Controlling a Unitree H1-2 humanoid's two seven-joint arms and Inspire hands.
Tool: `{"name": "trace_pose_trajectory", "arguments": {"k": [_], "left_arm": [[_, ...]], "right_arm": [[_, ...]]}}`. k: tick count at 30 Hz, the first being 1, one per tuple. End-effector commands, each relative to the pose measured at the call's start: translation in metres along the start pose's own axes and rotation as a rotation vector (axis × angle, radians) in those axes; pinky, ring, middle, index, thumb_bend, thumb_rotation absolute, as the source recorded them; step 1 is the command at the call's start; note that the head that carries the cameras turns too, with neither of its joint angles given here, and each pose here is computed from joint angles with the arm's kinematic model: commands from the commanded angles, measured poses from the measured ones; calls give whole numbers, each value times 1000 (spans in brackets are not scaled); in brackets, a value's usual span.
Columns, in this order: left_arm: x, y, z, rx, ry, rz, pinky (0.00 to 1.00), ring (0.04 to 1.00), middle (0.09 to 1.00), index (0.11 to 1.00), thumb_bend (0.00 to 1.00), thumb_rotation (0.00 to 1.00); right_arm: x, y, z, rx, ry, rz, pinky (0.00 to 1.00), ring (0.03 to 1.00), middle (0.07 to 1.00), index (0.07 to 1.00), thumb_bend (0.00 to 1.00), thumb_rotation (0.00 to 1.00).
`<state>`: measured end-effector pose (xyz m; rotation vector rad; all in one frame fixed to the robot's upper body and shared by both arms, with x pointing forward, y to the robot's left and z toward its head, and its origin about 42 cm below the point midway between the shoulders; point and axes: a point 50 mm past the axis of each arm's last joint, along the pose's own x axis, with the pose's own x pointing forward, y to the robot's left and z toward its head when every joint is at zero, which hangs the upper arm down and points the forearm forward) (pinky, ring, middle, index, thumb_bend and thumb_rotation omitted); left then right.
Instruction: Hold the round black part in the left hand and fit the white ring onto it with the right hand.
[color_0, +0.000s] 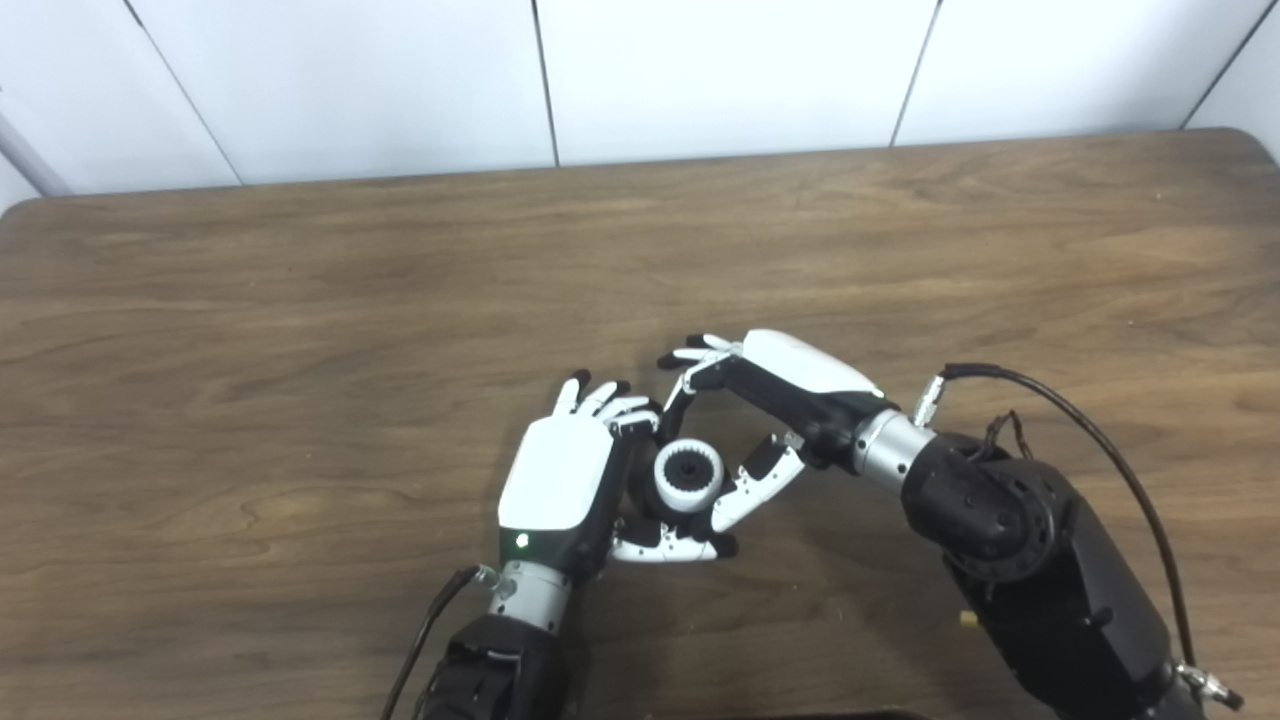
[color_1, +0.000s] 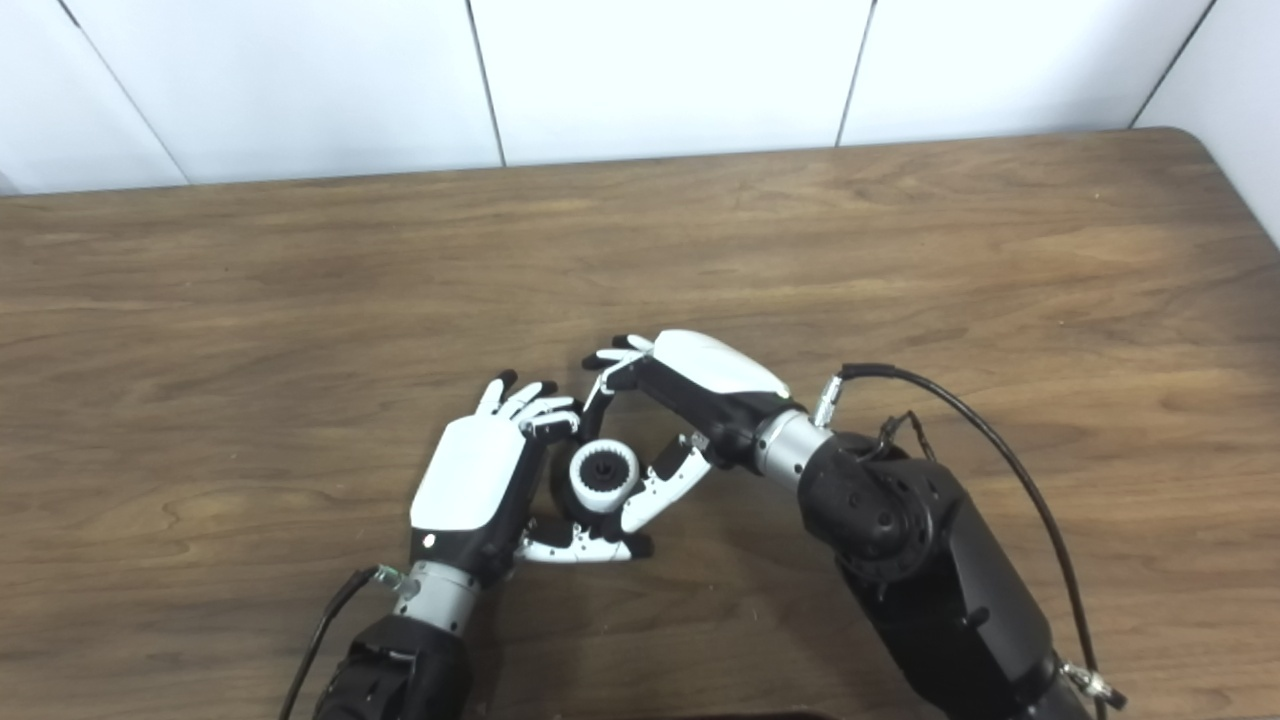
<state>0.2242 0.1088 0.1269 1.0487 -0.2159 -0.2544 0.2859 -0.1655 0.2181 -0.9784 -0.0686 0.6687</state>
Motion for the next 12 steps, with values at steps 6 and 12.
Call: {"name": "trace_pose_trajectory", "arguments": {"k": [6, 12], "left_arm": [[5, 4, 4, 5, -27, 30, 1000, 889, 780, 485, 524, 59], [5, 4, 3, 4, -24, 31, 1000, 888, 779, 485, 524, 58]], "right_arm": [[-2, -16, 9, -24, -45, -80, 1000, 1000, 917, 638, 1000, 253], [-3, -17, 8, -24, -41, -95, 1000, 995, 913, 620, 1000, 256]]}}
